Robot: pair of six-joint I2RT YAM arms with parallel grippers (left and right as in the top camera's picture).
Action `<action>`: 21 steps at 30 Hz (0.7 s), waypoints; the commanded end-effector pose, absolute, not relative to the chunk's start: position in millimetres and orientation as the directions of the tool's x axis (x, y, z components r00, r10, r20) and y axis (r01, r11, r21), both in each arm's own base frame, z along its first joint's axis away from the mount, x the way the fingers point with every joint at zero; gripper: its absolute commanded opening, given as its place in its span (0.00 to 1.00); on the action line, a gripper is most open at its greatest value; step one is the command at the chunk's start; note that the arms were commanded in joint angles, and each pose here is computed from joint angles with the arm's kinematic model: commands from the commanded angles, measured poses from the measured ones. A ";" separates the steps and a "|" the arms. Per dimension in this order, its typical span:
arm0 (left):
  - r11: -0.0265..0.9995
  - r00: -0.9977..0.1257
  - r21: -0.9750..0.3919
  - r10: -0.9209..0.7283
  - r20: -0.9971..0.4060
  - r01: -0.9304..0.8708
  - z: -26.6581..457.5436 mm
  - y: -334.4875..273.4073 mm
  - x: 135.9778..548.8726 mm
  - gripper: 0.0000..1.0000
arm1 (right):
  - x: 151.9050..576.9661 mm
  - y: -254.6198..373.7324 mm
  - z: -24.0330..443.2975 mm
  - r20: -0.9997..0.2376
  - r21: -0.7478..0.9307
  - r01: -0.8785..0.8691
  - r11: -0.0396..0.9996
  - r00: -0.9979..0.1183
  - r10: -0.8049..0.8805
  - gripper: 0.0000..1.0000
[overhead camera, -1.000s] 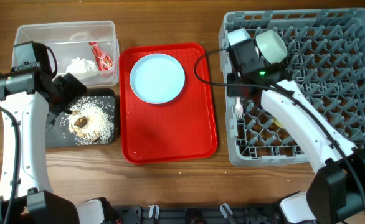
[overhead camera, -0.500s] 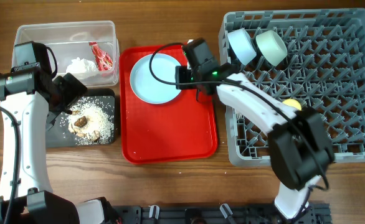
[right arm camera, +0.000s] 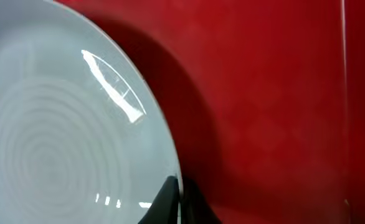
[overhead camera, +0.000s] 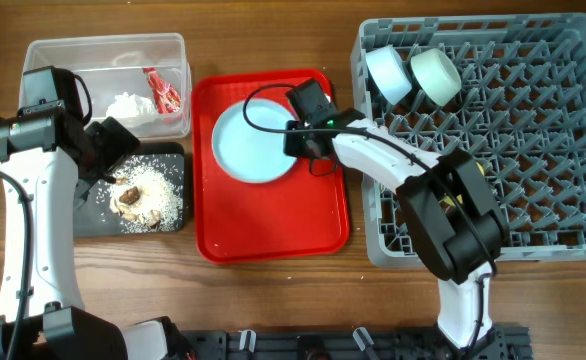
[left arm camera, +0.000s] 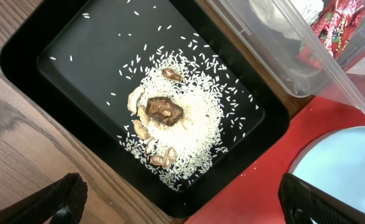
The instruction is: Sort waste into correct bins and load items into the dishwasher rack
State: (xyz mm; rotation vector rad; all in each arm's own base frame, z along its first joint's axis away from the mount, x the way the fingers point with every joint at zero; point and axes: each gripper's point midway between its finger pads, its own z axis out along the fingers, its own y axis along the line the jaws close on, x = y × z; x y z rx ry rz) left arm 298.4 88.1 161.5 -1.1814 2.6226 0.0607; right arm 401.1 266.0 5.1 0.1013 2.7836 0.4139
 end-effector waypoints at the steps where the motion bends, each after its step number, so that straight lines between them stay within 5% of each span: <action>1: 0.668 -0.627 -0.078 -0.728 -0.278 -0.740 168.3 90.3 299.3 1.00 | 409.3 243.3 25.3 -0.325 0.276 0.050 0.960 -0.935 0.142 0.04; 8: 0.668 -0.627 -0.079 -0.728 -0.278 -0.740 168.4 90.3 299.4 1.00 | 415.3 175.9 147.1 -0.559 0.116 -0.055 0.992 -0.829 0.020 0.04; 13: 0.676 -0.633 -0.147 -0.731 -0.254 -0.722 168.9 79.2 306.8 1.00 | 394.9 76.8 258.8 -0.735 -0.166 0.016 0.986 -0.669 -0.113 0.04; 21: 0.681 -0.639 -0.177 -0.730 -0.242 -0.711 169.5 73.0 310.3 1.00 | 344.8 -37.1 287.8 -0.574 -0.613 0.192 0.766 -0.775 -0.266 0.04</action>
